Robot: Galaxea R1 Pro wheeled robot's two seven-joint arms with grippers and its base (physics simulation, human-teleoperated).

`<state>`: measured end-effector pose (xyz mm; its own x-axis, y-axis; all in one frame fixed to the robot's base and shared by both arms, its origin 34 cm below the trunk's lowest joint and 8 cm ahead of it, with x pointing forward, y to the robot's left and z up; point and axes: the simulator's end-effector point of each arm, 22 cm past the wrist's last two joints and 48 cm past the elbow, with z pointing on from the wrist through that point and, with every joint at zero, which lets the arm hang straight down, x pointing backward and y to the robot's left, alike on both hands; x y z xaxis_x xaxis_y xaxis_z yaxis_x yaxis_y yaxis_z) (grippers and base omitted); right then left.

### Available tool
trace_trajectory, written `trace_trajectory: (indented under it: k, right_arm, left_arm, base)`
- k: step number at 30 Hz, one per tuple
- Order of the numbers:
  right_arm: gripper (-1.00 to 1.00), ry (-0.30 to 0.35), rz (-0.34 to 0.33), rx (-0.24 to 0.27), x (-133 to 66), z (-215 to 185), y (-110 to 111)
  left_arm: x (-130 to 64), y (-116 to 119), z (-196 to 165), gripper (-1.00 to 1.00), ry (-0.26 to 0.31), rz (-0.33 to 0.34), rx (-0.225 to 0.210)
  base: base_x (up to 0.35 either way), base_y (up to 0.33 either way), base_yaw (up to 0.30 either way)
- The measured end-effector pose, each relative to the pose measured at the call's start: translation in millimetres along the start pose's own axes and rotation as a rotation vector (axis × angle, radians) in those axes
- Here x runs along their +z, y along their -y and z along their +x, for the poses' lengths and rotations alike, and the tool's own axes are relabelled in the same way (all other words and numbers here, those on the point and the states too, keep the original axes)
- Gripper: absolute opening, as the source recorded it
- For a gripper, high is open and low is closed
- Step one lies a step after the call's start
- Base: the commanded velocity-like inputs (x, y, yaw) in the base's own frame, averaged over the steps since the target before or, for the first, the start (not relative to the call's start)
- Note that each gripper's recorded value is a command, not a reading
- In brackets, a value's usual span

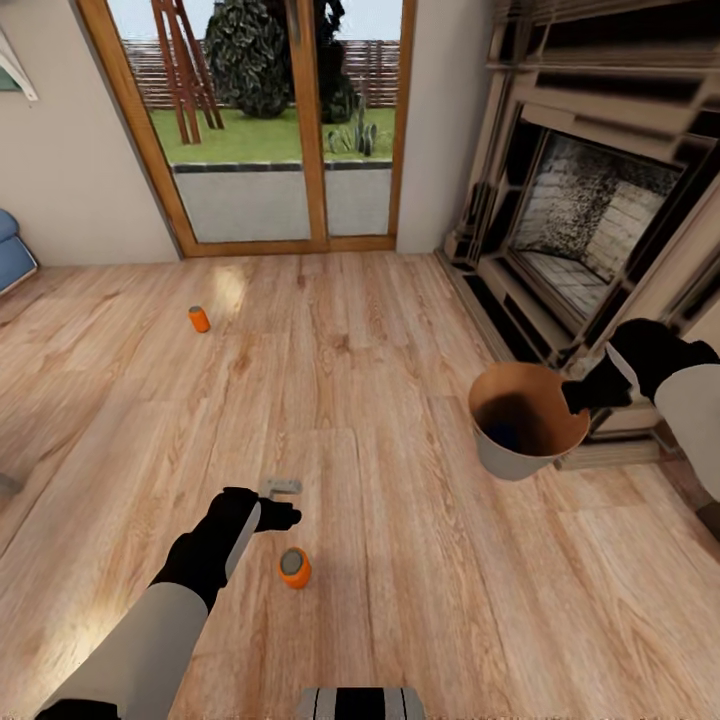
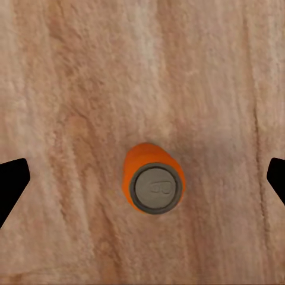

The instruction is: Put the three can of soda from the living room inside the tash can in the kitchen.

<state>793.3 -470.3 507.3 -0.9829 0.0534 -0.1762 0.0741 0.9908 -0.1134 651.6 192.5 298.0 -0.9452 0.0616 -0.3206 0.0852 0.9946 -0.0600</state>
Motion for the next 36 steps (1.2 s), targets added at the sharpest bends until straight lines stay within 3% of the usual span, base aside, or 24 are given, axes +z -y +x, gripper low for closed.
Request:
trace_trajectory:
  k: [4,10,17,21,29,36]
  right_arm:
    - [-1.0,-0.006,-0.024,0.017,10.1,3.4,-5.4]
    - [-1.0,-0.023,0.009,-0.004,28.5,12.1,-0.6]
    - [-1.0,-0.036,-0.005,0.005,49.3,16.1,-5.3]
    - [-1.0,-0.047,0.01,-0.007,56.7,14.3,-3.9]
    - [-1.0,-0.099,0.103,-0.083,74.0,22.5,10.8]
    - [-1.0,-0.132,0.076,-0.075,100.0,29.3,1.9]
  left_arm:
    - [10.6,-1.3,6.4,1.0,0.0,-0.004,0.0]
    - [26.1,0.8,16.1,1.0,-0.003,0.002,-0.002]
    - [43.6,8.5,28.0,1.0,-0.019,0.014,-0.004]
    - [50.4,8.9,32.4,1.0,-0.029,0.015,-0.005]
    - [62.4,6.4,43.7,1.0,-0.054,0.013,-0.007]
    - [79.3,5.7,61.3,1.0,-0.093,0.014,-0.011]
  base:
    - [0.0,0.0,0.0]
    - [0.0,0.0,0.0]
    - [0.0,0.0,0.0]
    - [0.0,0.0,0.0]
    - [0.0,0.0,0.0]
    - [0.0,0.0,0.0]
